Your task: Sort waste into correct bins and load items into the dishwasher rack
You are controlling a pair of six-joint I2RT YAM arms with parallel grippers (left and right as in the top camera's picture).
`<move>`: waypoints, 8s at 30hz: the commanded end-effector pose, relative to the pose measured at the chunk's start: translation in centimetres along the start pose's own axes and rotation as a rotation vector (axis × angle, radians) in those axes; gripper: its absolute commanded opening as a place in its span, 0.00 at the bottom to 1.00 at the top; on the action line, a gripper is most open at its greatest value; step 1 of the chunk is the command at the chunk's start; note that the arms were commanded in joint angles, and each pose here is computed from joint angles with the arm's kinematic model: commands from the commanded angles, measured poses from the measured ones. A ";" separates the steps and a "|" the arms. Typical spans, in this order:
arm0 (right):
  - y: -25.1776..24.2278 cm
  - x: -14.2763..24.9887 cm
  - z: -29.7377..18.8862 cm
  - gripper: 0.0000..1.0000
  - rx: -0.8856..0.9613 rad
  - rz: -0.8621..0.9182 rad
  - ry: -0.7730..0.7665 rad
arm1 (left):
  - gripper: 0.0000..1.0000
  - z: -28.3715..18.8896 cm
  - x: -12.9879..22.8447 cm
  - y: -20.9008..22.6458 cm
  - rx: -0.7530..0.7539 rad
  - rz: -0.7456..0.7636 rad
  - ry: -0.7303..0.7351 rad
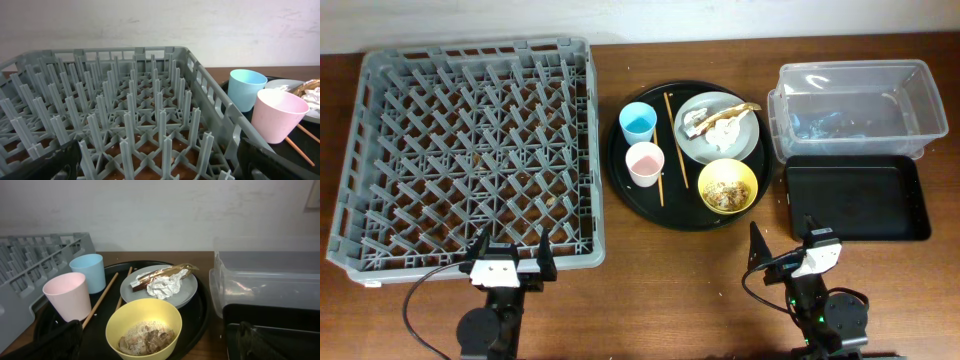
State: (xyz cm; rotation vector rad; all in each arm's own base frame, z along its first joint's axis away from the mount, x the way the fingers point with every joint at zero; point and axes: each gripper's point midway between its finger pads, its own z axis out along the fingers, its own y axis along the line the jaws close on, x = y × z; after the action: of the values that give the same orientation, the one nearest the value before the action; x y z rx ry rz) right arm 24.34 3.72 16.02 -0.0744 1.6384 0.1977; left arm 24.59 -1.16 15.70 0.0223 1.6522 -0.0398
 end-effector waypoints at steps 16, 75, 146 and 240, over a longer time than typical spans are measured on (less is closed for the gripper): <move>0.0 0.2 0.0 0.98 0.000 0.006 0.003 | 0.99 0.0 0.1 -0.2 0.011 0.008 -0.001; -0.2 -1.5 -0.1 0.98 0.018 0.002 -0.068 | 0.99 0.0 0.1 -0.2 0.011 0.008 -0.001; -1.5 12.6 29.6 0.04 0.599 0.452 1.025 | 0.99 0.0 0.1 -0.2 0.011 0.008 -0.001; 6.5 -3.2 10.3 0.04 -0.029 0.115 1.314 | 0.99 0.0 0.1 -0.2 0.011 0.008 -0.001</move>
State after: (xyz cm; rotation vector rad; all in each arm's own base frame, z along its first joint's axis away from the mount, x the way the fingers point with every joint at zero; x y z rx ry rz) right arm 34.01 14.13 14.17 -0.2255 3.0487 0.1803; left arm 24.57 -1.17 15.77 0.0225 1.6492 -0.0402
